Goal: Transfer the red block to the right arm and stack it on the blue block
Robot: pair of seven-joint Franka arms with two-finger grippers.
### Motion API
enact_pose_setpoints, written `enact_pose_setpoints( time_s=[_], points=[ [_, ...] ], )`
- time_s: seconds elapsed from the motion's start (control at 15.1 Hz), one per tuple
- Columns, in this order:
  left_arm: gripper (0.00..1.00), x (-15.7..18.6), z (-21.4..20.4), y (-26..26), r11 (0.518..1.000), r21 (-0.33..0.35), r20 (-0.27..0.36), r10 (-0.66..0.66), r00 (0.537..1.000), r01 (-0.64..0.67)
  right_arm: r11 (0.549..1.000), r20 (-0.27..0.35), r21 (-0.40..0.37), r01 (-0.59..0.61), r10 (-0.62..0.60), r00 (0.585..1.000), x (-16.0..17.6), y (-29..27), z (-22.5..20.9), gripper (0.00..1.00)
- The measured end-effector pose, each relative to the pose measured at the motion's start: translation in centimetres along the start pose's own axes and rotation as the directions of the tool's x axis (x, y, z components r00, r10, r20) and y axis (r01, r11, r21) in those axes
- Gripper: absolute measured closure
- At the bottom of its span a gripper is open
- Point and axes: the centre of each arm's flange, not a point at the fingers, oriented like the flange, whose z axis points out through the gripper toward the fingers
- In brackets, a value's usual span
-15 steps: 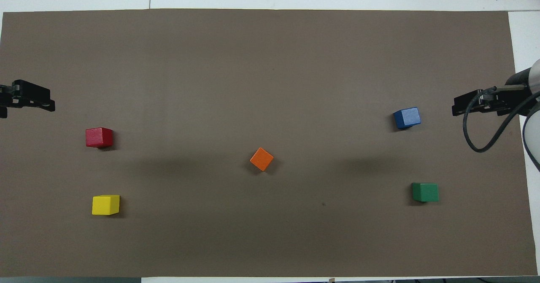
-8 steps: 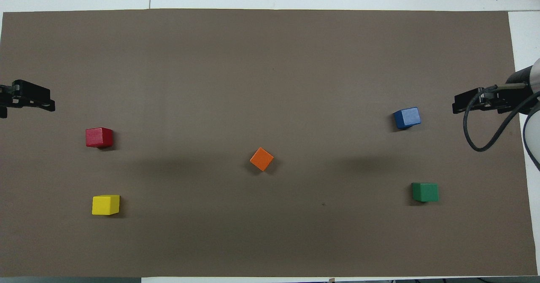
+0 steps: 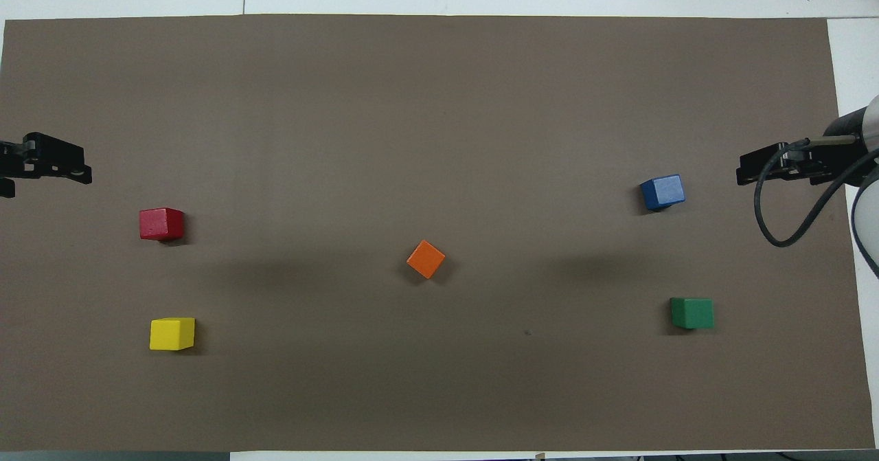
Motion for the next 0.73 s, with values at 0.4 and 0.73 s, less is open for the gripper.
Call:
enact_pose_setpoints(
  time_s=[0.4, 0.73],
  points=[
    [0.0, -1.0, 7.5, -1.3, 1.0, -0.001, -0.001, -0.001, 1.0, 0.001, 1.0, 0.0, 0.0, -0.001, 0.001, 1.0, 0.0, 0.0, 0.0, 0.0],
    [0.0, -1.2, 14.0, -3.5, 1.0, -0.003, -0.043, -0.009, 0.999, 0.009, 1.0, 0.0, 0.0, -0.001, 0.001, 1.0, 0.0, 0.0, 0.0, 0.0]
  ],
)
